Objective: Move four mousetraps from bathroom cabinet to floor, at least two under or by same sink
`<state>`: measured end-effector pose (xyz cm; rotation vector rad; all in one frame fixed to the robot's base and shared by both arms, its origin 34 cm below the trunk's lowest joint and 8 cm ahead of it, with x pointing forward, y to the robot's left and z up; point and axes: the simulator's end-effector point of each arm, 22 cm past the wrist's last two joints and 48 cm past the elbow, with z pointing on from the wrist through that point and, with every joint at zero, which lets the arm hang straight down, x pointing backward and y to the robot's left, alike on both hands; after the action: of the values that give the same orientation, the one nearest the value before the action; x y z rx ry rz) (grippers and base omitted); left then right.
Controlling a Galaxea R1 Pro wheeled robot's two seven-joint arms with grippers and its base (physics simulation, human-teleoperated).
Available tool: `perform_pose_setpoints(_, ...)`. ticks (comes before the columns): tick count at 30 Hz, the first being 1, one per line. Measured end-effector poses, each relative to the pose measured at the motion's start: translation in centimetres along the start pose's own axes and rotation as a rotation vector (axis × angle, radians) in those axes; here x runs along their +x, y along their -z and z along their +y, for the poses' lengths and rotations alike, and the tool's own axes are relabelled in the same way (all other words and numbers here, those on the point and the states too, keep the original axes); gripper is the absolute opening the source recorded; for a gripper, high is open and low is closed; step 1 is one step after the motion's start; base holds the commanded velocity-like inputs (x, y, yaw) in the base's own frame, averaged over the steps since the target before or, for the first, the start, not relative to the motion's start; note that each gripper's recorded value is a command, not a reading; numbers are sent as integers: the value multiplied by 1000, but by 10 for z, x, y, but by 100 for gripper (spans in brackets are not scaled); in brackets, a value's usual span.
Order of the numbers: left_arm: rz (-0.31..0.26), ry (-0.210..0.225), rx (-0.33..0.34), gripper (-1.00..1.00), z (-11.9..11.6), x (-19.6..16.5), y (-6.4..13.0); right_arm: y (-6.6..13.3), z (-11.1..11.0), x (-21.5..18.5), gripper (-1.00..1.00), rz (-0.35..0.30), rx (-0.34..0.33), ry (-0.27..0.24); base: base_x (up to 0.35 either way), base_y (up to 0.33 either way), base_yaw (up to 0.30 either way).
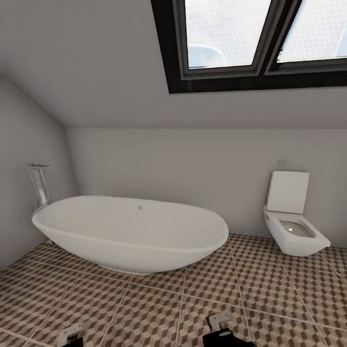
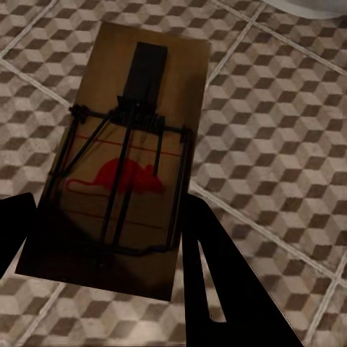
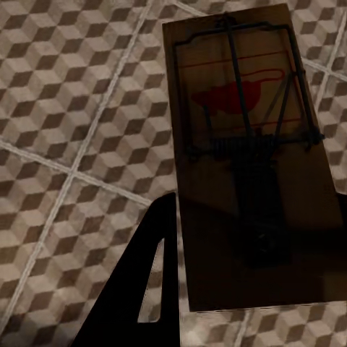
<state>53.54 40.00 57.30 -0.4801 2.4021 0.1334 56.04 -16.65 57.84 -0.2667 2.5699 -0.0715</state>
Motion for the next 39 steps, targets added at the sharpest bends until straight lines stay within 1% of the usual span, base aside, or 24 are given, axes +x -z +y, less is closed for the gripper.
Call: perform_pose_setpoints(39,3,-2,2,-100,-2,2,0,0,0,0,-100,0,3,0,0,0,282)
